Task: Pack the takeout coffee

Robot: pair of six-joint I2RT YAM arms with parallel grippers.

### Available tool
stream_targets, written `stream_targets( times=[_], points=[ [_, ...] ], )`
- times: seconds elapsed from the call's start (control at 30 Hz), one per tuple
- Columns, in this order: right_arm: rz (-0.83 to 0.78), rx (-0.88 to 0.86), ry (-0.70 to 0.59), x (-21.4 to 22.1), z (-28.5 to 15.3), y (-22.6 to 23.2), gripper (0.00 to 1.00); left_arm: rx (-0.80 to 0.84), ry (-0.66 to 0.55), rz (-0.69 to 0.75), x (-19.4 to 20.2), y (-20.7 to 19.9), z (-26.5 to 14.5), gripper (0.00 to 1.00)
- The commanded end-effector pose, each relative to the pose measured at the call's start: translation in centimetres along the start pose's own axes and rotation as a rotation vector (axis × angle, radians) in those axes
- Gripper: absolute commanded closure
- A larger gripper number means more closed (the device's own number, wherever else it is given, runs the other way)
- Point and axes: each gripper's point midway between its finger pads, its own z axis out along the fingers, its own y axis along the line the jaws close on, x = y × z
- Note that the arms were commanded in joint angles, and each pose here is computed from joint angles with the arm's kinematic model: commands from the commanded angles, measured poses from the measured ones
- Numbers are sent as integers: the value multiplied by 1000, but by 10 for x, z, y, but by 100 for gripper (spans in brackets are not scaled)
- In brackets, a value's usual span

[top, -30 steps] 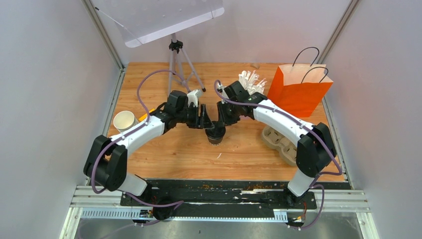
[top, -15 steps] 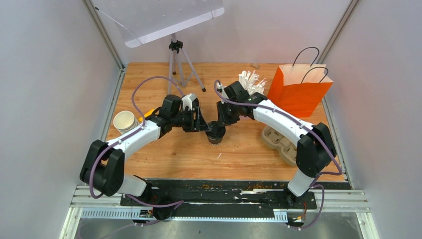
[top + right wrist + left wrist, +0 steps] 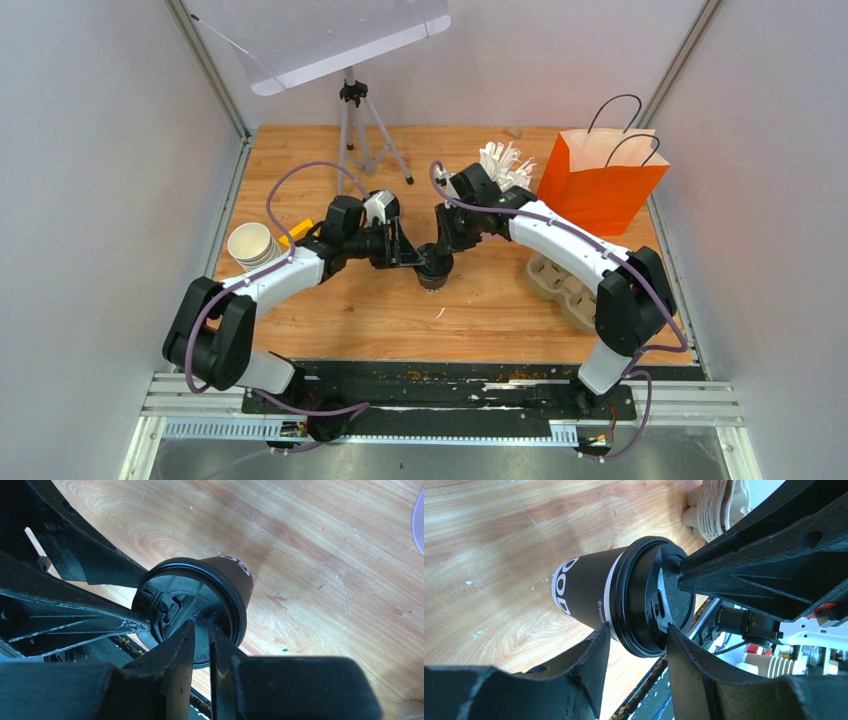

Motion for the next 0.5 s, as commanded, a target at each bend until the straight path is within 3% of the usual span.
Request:
stream_targets(
  times=[0.0,0.47],
  points=[
    [-17,36,40,16,4,-11,82,-30,-3,-21,3,11,5,49],
    [-6,58,70,31,8,-22,82,-248,78,-52,40,66,0,55]
  ],
)
